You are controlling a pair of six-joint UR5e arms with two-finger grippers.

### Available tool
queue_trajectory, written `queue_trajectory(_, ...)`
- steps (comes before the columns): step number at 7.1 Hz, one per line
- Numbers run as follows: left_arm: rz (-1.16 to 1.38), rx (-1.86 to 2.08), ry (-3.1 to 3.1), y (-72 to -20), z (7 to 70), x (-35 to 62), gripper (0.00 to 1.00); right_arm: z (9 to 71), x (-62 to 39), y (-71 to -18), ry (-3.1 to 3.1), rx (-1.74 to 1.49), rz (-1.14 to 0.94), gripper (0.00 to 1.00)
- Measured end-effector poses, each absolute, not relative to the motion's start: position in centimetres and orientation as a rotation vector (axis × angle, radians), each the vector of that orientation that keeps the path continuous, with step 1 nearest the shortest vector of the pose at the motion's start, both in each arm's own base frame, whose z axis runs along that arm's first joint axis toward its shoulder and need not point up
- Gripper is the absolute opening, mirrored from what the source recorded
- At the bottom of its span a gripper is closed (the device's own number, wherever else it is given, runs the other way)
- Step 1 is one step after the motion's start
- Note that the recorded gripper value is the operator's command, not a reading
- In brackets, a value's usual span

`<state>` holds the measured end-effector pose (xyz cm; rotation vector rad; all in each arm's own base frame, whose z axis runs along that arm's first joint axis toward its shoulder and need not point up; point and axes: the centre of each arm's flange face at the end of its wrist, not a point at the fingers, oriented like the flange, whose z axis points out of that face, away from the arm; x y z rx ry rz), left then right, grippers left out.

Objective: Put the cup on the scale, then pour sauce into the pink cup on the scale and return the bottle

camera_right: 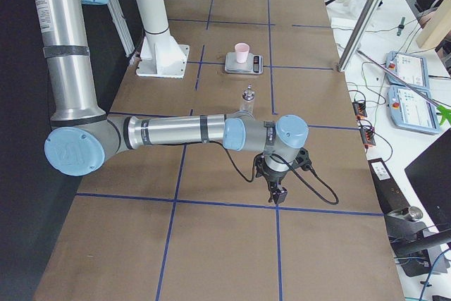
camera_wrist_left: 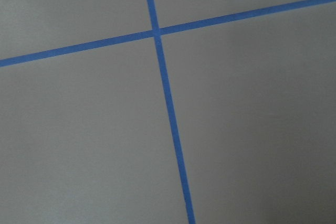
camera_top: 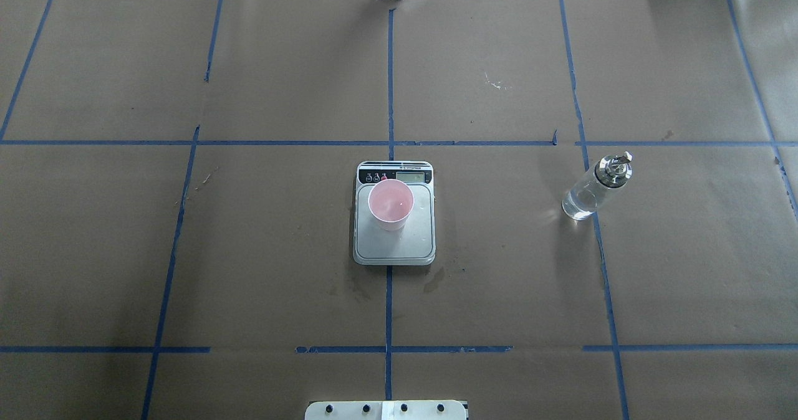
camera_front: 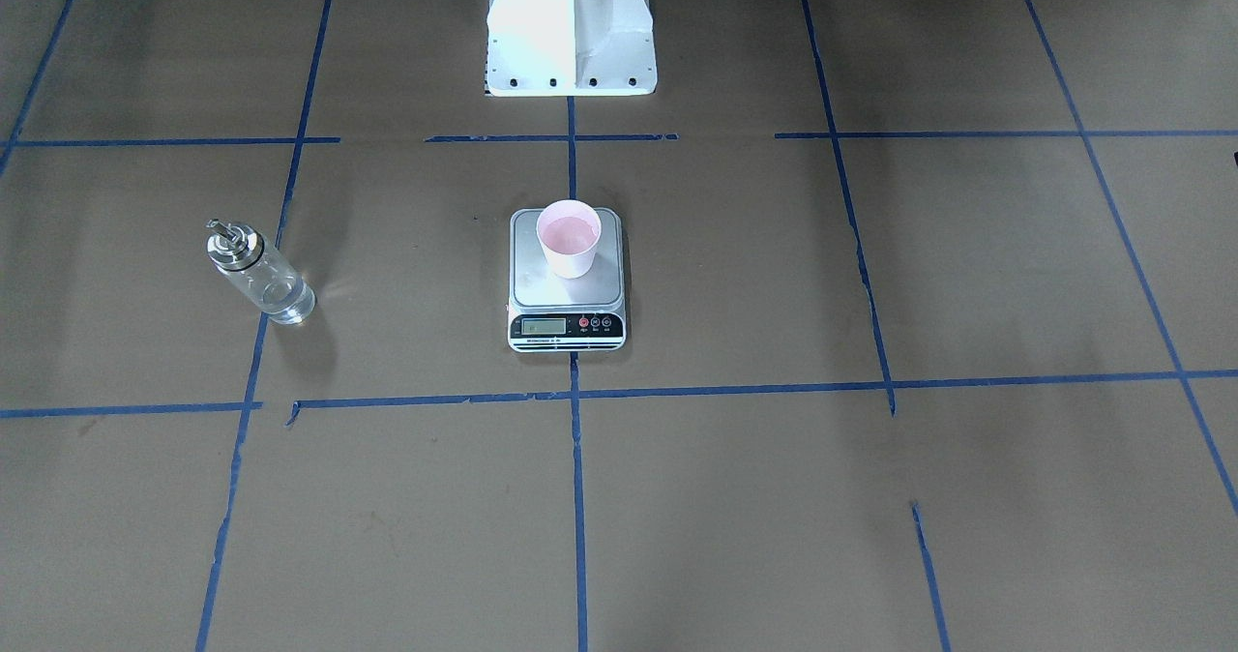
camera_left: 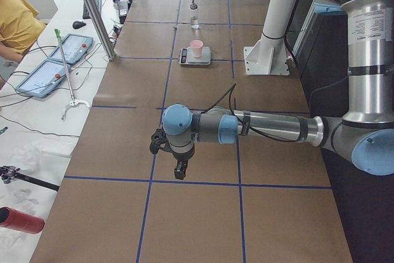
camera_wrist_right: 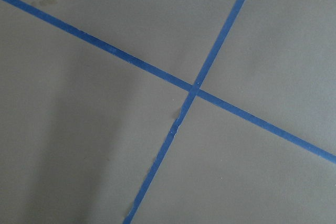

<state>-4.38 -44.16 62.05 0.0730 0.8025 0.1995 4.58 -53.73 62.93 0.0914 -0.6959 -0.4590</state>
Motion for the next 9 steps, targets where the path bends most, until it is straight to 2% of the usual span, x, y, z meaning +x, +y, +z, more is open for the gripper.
queue_trajectory(6, 0.214, 0.112, 0.782, -46.2, 60.3, -4.4, 1.00, 62.4, 4.5, -54.0, -0.699, 0.112, -0.463, 1.00)
queue_trajectory(9, 0.205, 0.084, 0.787, -45.6, 62.0, -4.5, 1.00, 62.0, 4.4, -54.3, -0.713, 0.120, -0.460, 1.00)
